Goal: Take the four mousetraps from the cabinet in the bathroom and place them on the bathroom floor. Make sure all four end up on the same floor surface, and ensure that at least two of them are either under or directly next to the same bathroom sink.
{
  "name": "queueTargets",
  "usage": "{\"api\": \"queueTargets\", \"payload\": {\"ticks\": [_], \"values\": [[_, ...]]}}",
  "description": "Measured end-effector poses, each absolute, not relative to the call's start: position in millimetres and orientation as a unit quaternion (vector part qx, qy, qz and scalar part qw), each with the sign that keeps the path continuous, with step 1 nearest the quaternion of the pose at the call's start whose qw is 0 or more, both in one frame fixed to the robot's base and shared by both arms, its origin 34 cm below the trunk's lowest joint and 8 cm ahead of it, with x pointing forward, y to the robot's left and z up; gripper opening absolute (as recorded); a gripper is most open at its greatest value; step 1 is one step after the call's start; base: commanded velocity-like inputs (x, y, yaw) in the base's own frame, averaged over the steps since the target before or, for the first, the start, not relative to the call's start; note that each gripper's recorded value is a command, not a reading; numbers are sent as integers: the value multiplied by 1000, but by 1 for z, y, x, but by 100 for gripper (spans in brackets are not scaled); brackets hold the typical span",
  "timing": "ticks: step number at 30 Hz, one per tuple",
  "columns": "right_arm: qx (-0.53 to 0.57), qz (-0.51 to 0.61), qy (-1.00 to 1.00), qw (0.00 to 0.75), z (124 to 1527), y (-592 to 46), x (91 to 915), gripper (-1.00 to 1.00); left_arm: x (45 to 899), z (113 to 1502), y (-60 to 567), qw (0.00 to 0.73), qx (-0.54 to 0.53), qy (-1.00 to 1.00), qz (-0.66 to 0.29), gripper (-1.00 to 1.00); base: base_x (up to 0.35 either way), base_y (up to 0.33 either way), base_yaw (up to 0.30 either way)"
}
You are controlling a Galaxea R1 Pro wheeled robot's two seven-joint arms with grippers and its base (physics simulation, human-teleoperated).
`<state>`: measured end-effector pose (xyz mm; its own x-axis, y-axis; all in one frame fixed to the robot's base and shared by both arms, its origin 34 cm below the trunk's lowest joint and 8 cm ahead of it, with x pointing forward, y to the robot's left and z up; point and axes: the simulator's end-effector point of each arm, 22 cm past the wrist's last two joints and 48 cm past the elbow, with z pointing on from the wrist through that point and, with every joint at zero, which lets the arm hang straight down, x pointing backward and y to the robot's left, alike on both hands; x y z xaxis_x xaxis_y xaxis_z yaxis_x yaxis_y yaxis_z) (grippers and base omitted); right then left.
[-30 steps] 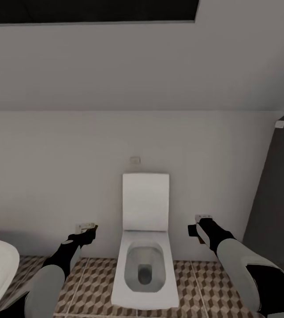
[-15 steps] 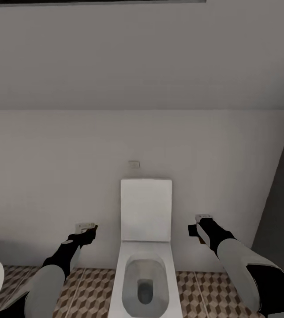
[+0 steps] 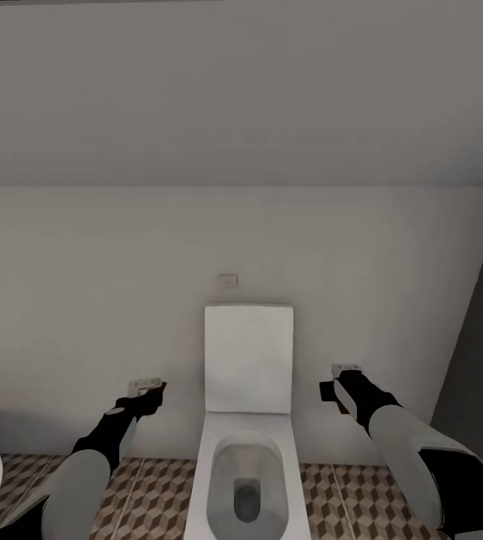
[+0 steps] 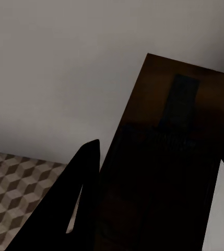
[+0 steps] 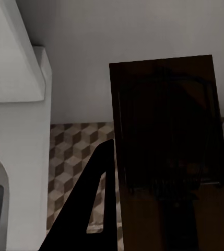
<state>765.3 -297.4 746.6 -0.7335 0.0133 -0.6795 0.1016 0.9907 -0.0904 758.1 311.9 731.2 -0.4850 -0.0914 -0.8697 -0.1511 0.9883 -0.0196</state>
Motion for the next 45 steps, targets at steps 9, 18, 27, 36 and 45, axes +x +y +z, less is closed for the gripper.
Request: {"api": "queueTargets", "payload": {"ticks": [9, 18, 27, 36, 45], "values": [[30, -59, 929, 364, 746, -297, 765, -100, 758, 731, 311, 502, -69, 861, 29, -100, 0, 0, 0], [31, -60, 929, 363, 746, -300, 765, -100, 758, 728, 298, 500, -68, 863, 21, -100, 0, 0, 0], [31, -63, 929, 364, 747, -301, 765, -100, 759, 729, 272, 500, -65, 864, 4, -100, 0, 0, 0], [31, -63, 929, 364, 747, -301, 765, -100, 758, 728, 279, 497, -81, 864, 12, -100, 0, 0, 0], [31, -62, 929, 363, 729, -299, 763, -100, 756, 715, 290, 501, -93, 860, 35, -100, 0, 0, 0]]}}
